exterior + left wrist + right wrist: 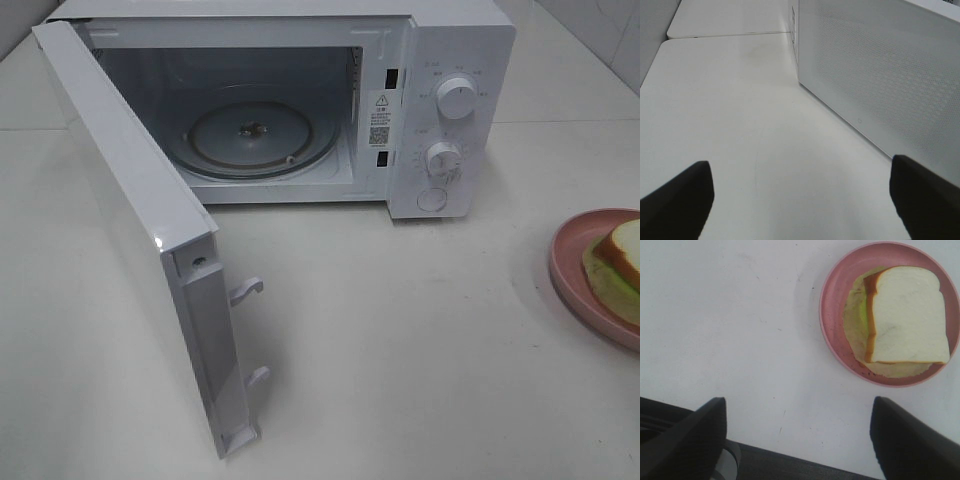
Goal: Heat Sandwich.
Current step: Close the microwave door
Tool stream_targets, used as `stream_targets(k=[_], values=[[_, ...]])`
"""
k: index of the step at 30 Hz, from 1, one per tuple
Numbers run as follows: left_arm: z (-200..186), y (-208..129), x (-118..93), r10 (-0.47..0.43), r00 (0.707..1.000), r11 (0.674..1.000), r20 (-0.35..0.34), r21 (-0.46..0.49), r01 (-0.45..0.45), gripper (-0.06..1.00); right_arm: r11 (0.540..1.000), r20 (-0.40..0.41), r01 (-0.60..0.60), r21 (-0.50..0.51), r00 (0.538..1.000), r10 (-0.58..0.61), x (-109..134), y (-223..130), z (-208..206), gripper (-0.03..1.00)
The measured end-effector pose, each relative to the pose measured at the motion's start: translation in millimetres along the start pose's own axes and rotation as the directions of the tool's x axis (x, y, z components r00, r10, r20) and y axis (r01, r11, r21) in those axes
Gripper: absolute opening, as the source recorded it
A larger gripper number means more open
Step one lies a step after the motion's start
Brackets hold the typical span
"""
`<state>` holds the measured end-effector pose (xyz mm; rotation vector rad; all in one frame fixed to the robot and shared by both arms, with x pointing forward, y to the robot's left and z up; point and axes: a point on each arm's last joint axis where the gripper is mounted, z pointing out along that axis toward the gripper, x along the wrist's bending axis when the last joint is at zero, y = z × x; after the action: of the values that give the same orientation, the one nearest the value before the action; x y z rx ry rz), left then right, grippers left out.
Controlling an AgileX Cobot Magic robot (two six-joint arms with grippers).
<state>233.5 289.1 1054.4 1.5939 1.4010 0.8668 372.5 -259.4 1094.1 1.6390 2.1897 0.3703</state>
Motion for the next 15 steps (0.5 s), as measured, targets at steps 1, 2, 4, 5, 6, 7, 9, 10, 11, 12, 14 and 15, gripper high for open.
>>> stream_targets(k=[1, 2, 4, 5, 6, 7, 9, 10, 11, 12, 14, 15], values=[[0.0, 0.0, 0.0, 0.000, 1.000, 1.000, 0.000, 0.000, 0.000, 0.89, 1.000, 0.000, -0.003, -0.005, 1.000, 0.003, -0.9, -2.7, -3.0, 0.76], [0.0, 0.0, 0.0, 0.000, 1.000, 1.000, 0.000, 0.000, 0.000, 0.89, 1.000, 0.001, -0.009, -0.015, 1.000, 0.009, -2.7, -8.9, -9.1, 0.76], [0.0, 0.0, 0.0, 0.000, 1.000, 1.000, 0.000, 0.000, 0.000, 0.89, 1.000, 0.000, -0.012, -0.027, 1.000, 0.012, -3.6, -12.1, -12.0, 0.76], [0.0, 0.0, 0.0, 0.000, 1.000, 1.000, 0.000, 0.000, 0.000, 0.89, 0.999, 0.000, -0.014, -0.031, 1.000, 0.014, -4.4, -15.3, -14.1, 0.76], [0.0, 0.0, 0.0, 0.000, 1.000, 1.000, 0.000, 0.000, 0.000, 0.89, 0.999, -0.001, -0.017, -0.042, 1.000, 0.017, -5.2, -19.6, -16.4, 0.76], [0.0, 0.0, 0.0, 0.000, 1.000, 1.000, 0.000, 0.000, 0.000, 0.89, 0.998, -0.003, -0.022, -0.061, 1.000, 0.022, -6.5, -28.8, -19.1, 0.76], [0.0, 0.0, 0.0, 0.000, 1.000, 1.000, 0.000, 0.000, 0.000, 0.89, 0.997, -0.004, -0.025, -0.077, 1.000, 0.025, -7.4, -34.3, -21.0, 0.76], [0.0, 0.0, 0.0, 0.000, 1.000, 1.000, 0.000, 0.000, 0.000, 0.89, 0.995, -0.006, -0.029, -0.094, 1.000, 0.028, -8.2, -39.8, -23.0, 0.76], [0.0, 0.0, 0.0, 0.000, 1.000, 1.000, 0.000, 0.000, 0.000, 0.89, 0.993, -0.007, -0.032, -0.110, 0.999, 0.031, -9.1, -46.1, -24.2, 0.76], [0.0, 0.0, 0.0, 0.000, 1.000, 1.000, 0.000, 0.000, 0.000, 0.89, 0.991, -0.005, -0.035, -0.133, 0.999, 0.034, -10.6, -57.9, -24.4, 0.76], [0.0, 0.0, 0.0, 0.000, 1.000, 1.000, 0.000, 0.000, 0.000, 0.89, 0.989, -0.004, -0.037, -0.146, 0.999, 0.036, -11.2, -64.2, -24.0, 0.76], [0.0, 0.0, 0.0, 0.000, 1.000, 1.000, 0.000, 0.000, 0.000, 0.89, 0.987, -0.005, -0.038, -0.153, 0.999, 0.038, -11.5, -69.2, -23.3, 0.76]])
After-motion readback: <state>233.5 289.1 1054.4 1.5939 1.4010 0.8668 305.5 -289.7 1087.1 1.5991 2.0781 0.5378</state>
